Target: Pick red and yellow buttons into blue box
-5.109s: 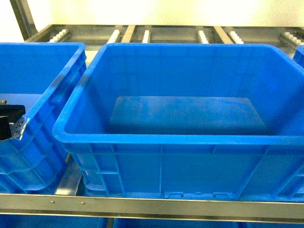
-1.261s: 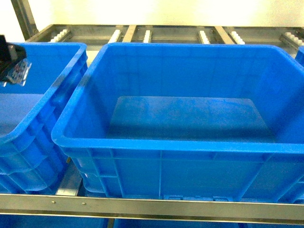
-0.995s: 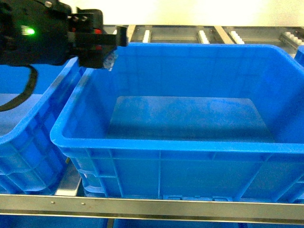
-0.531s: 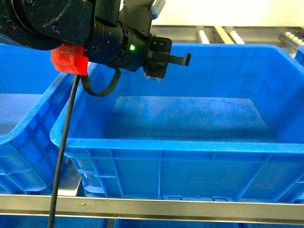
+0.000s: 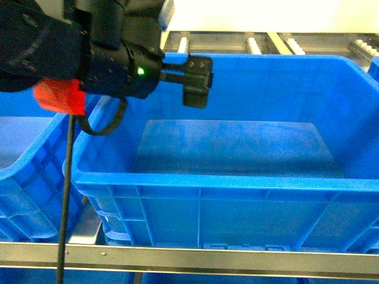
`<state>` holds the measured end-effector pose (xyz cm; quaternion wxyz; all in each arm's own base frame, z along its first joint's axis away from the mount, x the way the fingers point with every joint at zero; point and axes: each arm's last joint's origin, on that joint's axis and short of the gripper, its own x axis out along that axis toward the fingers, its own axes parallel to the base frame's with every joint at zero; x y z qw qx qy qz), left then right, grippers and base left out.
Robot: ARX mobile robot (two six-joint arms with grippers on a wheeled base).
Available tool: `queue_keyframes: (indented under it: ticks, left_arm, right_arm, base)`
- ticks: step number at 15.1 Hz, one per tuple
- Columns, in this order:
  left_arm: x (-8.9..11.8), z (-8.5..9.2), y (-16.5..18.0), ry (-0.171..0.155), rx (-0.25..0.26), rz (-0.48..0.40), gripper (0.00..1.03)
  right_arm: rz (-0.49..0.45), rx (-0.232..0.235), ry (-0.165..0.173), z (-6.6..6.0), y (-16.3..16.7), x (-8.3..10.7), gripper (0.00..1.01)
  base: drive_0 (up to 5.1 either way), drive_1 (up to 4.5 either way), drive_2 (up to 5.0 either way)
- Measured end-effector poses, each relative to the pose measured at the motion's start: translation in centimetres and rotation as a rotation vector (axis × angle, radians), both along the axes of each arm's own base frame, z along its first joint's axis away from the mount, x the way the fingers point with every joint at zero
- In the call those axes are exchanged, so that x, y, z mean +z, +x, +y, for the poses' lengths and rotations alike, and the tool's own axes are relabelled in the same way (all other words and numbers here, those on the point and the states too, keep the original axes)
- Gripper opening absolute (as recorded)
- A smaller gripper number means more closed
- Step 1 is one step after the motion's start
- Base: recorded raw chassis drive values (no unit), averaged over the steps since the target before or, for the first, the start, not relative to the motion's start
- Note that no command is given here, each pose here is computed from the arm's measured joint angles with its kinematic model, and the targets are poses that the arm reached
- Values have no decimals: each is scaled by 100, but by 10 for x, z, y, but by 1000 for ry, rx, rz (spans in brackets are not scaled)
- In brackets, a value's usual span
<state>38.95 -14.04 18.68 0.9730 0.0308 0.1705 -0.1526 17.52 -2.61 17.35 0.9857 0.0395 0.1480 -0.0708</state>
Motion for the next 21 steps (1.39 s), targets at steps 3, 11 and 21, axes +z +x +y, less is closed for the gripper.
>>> queue_keyframes:
  ticks: [3,11,21]
  left_arm:
    - [41,39,-35,-71,134,-141,98]
    - [30,91,-174,-65,291,-154,98]
    - [-1,125,-225,-77,312,-331,5]
  right_arm:
    - [0,0,0,0,0,0,98]
    - [0,0,0,0,0,0,98]
    - [-288,164,-72,28,-34,-10,3]
  base:
    - [0,0,0]
    - [0,0,0]
    - [0,0,0]
